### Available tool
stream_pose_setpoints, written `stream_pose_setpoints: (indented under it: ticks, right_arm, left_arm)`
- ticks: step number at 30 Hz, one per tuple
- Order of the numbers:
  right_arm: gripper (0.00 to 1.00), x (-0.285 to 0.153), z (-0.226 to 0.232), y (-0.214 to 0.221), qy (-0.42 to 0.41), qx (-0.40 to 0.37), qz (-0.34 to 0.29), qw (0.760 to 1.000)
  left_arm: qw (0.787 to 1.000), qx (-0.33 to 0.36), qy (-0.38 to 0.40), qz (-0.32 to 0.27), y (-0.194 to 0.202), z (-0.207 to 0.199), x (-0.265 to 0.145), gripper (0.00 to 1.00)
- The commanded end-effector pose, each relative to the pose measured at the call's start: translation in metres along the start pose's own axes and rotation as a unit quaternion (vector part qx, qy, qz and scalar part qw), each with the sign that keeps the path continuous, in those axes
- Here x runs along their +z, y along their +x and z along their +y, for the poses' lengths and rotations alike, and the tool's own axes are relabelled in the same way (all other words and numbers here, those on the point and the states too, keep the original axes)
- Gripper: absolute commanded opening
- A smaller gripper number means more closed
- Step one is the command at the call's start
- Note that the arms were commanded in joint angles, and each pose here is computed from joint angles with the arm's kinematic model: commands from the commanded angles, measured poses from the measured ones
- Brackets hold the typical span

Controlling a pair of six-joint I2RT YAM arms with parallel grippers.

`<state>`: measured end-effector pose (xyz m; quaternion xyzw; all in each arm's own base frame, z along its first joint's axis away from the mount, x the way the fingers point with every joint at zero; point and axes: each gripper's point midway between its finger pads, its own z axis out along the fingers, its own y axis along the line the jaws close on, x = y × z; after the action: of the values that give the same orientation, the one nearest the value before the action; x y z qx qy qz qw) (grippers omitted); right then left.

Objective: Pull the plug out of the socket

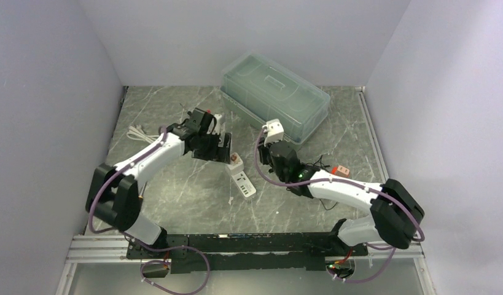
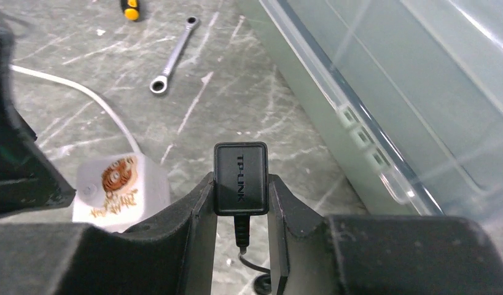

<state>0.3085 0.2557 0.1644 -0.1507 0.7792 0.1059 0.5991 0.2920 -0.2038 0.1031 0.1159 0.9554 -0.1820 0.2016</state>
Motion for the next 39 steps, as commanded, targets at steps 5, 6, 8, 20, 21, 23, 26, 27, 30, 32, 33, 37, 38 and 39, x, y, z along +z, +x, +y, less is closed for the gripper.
stream_pose_setpoints:
  ticks: [5,6,8,20,21,23,26,27,30,32,33,37,38,39]
  right_arm:
    - [0.0,0.046,0.026,0.004,-0.071,0.004,0.038,0.997]
    - [0.0,0.052,0.025,0.015,-0.066,0.0,0.052,0.996]
    - [0.0,0.059,0.023,0.027,-0.056,-0.001,0.071,0.996]
    - [0.21,0.074,0.008,0.063,0.001,-0.013,0.12,0.993]
    - [0.23,0.075,0.006,0.063,0.007,-0.014,0.122,0.992]
    - [0.31,0.075,0.003,0.064,0.016,-0.011,0.123,0.992]
    - [0.39,0.075,-0.001,0.066,0.021,-0.007,0.126,0.992]
    - [0.4,0.076,-0.001,0.066,0.021,-0.006,0.127,0.992]
    - [0.46,0.076,-0.003,0.067,0.022,-0.003,0.13,0.991]
    - [0.51,0.076,-0.003,0.067,0.022,-0.002,0.13,0.991]
    - [0.53,0.076,-0.004,0.066,0.022,-0.002,0.129,0.991]
    - [0.6,0.073,-0.003,0.062,0.018,0.0,0.123,0.992]
    - [0.62,0.072,-0.003,0.061,0.015,0.001,0.12,0.993]
    - [0.65,0.071,-0.003,0.06,0.013,0.002,0.118,0.993]
  left_arm:
    - [0.989,0.034,-0.003,-0.145,-0.041,-0.001,-0.056,0.98]
    - [0.988,0.029,-0.011,-0.148,-0.042,0.002,-0.057,0.98]
    - [0.989,0.019,-0.031,-0.146,-0.041,0.011,-0.058,0.98]
    - [0.987,0.015,-0.064,-0.146,-0.04,0.023,-0.059,0.97]
    - [0.987,0.015,-0.065,-0.145,-0.04,0.024,-0.059,0.97]
    - [0.987,0.014,-0.067,-0.142,-0.039,0.024,-0.058,0.97]
    - [0.988,0.013,-0.068,-0.139,-0.039,0.025,-0.057,0.97]
    - [0.988,0.013,-0.067,-0.139,-0.038,0.025,-0.056,0.97]
    - [0.988,0.014,-0.067,-0.139,-0.038,0.025,-0.057,0.97]
    - [0.988,0.014,-0.068,-0.138,-0.037,0.025,-0.056,0.97]
    - [0.988,0.014,-0.068,-0.138,-0.037,0.025,-0.056,0.97]
    - [0.988,0.014,-0.068,-0.14,-0.038,0.025,-0.057,0.97]
    - [0.988,0.014,-0.067,-0.14,-0.038,0.025,-0.057,0.97]
    - [0.988,0.013,-0.067,-0.14,-0.038,0.025,-0.058,0.97]
